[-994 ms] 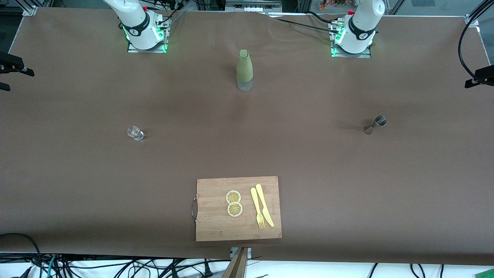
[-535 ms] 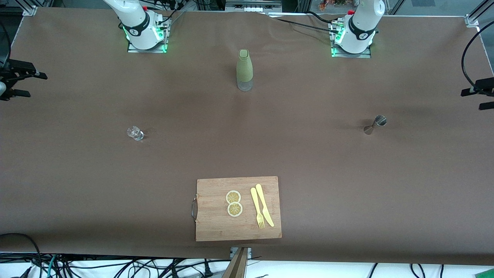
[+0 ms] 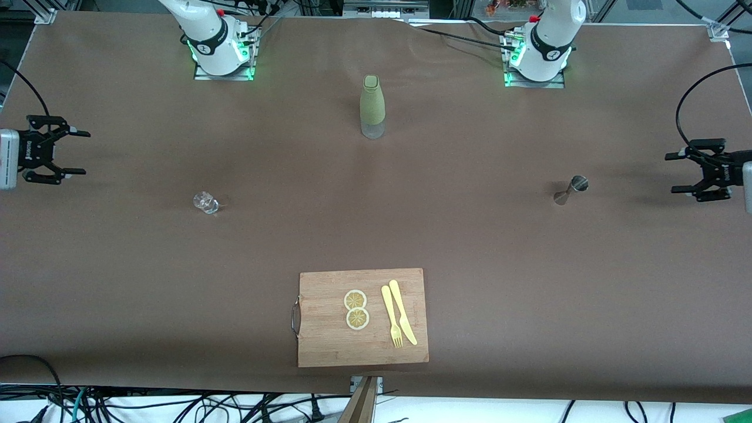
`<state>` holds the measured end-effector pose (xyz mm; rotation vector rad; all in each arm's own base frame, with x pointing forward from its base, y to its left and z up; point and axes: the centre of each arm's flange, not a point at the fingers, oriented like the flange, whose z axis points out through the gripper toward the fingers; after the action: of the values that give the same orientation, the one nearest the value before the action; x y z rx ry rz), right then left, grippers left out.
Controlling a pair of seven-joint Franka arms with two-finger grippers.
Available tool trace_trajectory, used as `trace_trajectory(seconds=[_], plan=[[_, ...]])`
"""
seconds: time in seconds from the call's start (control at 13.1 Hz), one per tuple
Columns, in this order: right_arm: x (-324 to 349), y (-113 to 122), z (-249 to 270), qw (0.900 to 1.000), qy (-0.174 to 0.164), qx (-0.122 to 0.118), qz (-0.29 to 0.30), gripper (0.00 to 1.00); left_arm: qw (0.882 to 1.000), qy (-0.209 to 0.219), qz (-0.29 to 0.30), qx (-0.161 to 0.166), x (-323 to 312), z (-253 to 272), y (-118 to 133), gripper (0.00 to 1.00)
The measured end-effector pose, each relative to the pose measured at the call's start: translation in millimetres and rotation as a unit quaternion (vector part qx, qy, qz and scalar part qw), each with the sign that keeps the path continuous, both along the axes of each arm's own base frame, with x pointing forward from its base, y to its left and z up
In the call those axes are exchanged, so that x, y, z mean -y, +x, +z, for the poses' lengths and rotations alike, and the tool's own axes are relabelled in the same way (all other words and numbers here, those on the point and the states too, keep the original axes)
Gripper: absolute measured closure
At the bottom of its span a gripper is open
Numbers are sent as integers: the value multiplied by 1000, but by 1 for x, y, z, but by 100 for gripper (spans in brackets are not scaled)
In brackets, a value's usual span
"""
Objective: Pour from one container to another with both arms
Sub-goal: 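Reach the right gripper to the glass beaker while the left gripper reaches the jigger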
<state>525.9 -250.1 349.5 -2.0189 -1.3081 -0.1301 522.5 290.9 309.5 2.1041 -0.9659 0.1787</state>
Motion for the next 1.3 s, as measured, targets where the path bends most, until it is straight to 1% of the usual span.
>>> trace_trajectory(seconds=[0.08, 0.23, 0.46, 0.54, 0.61, 0.76, 0.99, 1.15, 1.3], plan=[[3, -1, -17, 999, 28, 23, 23, 0, 999, -23, -20, 26, 1, -18, -2, 0], [10, -2, -54, 992, 85, 71, 60, 0, 993, -69, -48, 81, 5, -52, 0, 0], [13, -5, -113, 974, 162, 138, 81, 0, 978, -126, -52, 159, 3, -104, -4, 0], [10, -5, -131, 966, 185, 159, 84, 0, 970, -141, -57, 189, 1, -116, -7, 0], [5, -4, -146, 959, 208, 174, 81, 0, 962, -153, -63, 218, 0, -125, -11, 0], [-6, -2, -173, 946, 246, 199, 70, 0, 944, -181, -75, 265, 1, -138, -20, 0], [-26, 3, -204, 926, 286, 238, 63, 0, 917, -230, -85, 316, 13, -170, -30, 0], [-41, 5, -224, 916, 306, 251, 61, 0, 902, -253, -82, 341, 21, -196, -38, 0], [-51, 5, -240, 910, 321, 257, 56, 0, 892, -279, -71, 350, 30, -222, -46, 0]])
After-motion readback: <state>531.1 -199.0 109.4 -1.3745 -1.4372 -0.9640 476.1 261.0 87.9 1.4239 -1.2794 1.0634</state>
